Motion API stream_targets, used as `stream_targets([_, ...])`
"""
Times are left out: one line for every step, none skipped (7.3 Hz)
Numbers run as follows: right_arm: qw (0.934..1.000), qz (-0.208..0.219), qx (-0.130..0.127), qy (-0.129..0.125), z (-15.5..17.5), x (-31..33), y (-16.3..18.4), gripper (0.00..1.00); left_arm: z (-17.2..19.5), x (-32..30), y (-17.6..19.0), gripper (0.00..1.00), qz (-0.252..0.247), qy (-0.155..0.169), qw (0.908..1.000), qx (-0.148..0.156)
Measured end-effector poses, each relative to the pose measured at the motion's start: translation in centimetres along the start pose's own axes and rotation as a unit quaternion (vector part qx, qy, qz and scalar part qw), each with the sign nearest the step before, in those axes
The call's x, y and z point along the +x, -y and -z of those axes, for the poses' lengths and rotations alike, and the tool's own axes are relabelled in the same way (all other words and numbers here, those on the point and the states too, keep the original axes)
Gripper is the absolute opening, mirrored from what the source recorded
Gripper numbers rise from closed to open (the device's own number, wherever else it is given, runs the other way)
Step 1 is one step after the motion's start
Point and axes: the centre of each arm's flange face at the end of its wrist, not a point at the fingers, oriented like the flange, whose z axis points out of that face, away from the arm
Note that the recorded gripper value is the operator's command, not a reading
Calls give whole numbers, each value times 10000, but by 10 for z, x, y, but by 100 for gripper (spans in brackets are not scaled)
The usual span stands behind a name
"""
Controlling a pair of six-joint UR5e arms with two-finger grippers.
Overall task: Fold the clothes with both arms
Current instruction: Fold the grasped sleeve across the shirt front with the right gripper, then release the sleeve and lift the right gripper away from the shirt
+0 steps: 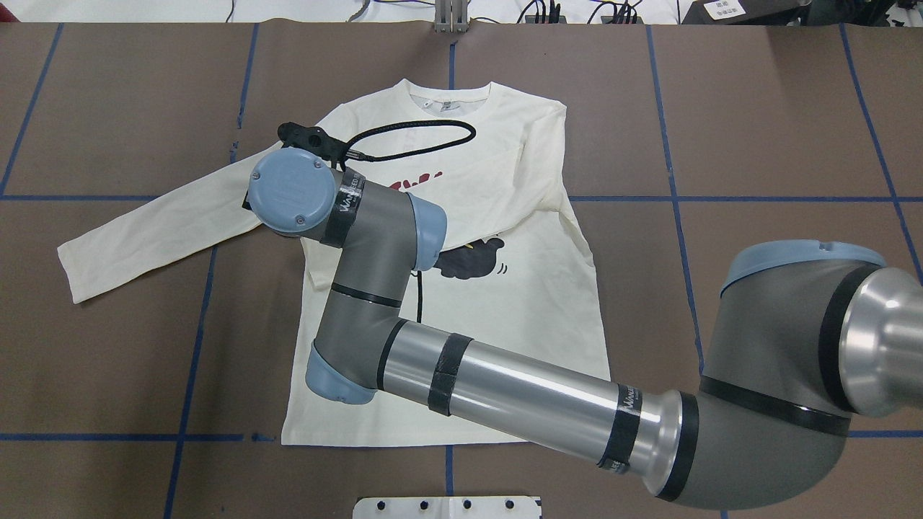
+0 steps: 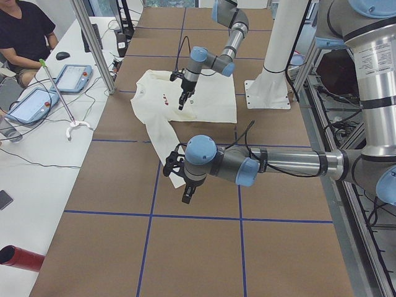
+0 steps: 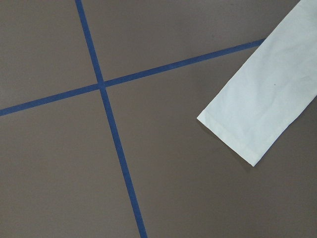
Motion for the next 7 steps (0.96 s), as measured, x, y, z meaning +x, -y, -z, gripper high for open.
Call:
stream_targets([10000,-28,-3,37,3,-6,0,99,-6,10,14,100,-126,-40,9999,26])
stream_targets([9999,-106,-36,87,14,-9,2,99,-18,20,26,100,46,-99,9999,-9])
stream_targets([9996,-227,-164,48,35,-1,12,99,-34,26,37,100,397,-165,9991,-28])
stream_targets([9985,-358,-405,-97,58,31,36,99,-57,29,48,99,682,-243,9974,-23])
stream_targets([9966,-487,-628,-202,82,90,68,99,-83,33,62,97,969,-320,9948,-68])
stream_targets([9955,-507,-753,-270,108,159,101,99,-103,40,74,90,1198,-373,9920,-154])
stream_targets([9951,-367,-849,-346,135,228,138,99,-118,44,83,90,1346,-400,9898,-239])
